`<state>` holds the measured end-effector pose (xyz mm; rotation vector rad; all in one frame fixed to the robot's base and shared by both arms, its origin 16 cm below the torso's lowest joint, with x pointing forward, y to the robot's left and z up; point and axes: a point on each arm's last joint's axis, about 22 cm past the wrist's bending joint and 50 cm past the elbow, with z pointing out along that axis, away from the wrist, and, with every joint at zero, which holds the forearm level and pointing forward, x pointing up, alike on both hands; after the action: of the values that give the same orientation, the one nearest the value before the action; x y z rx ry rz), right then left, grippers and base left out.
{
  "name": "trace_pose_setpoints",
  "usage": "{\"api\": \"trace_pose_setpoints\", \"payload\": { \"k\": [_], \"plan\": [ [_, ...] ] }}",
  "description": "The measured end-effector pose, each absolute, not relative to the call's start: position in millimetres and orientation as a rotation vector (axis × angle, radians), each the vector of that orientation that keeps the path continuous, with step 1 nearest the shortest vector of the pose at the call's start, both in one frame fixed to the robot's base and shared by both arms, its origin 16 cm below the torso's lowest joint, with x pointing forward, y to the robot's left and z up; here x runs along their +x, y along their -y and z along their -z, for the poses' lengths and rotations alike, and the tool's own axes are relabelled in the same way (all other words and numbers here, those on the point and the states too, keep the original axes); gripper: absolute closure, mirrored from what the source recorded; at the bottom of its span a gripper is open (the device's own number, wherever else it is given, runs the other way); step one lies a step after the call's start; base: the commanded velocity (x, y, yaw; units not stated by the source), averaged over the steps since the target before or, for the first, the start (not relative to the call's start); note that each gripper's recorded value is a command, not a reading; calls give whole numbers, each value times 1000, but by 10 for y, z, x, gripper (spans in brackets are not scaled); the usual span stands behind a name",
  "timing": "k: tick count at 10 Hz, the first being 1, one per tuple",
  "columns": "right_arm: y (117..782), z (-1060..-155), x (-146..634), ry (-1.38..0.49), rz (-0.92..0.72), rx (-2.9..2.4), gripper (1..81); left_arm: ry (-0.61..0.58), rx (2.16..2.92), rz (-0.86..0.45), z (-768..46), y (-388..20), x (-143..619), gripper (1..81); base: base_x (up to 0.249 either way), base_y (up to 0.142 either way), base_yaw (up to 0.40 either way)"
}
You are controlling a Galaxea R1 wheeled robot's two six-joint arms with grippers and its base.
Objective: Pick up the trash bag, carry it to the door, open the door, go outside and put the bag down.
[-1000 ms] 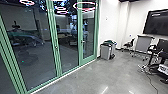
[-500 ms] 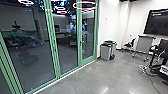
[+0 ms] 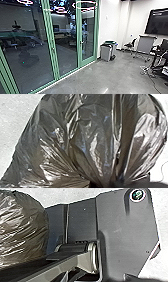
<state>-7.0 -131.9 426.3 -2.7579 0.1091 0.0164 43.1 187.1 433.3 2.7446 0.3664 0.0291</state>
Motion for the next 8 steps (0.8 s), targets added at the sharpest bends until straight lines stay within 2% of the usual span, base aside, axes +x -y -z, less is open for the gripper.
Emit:
{"api": "trace_pose_setpoints", "payload": {
  "k": [8],
  "plan": [
    [1308, -4264, -71, -108, -16, -2757, 10, -367, 2745, -29, -4332, -1873, 427, 811, 145, 0, 0]
  ]
}}
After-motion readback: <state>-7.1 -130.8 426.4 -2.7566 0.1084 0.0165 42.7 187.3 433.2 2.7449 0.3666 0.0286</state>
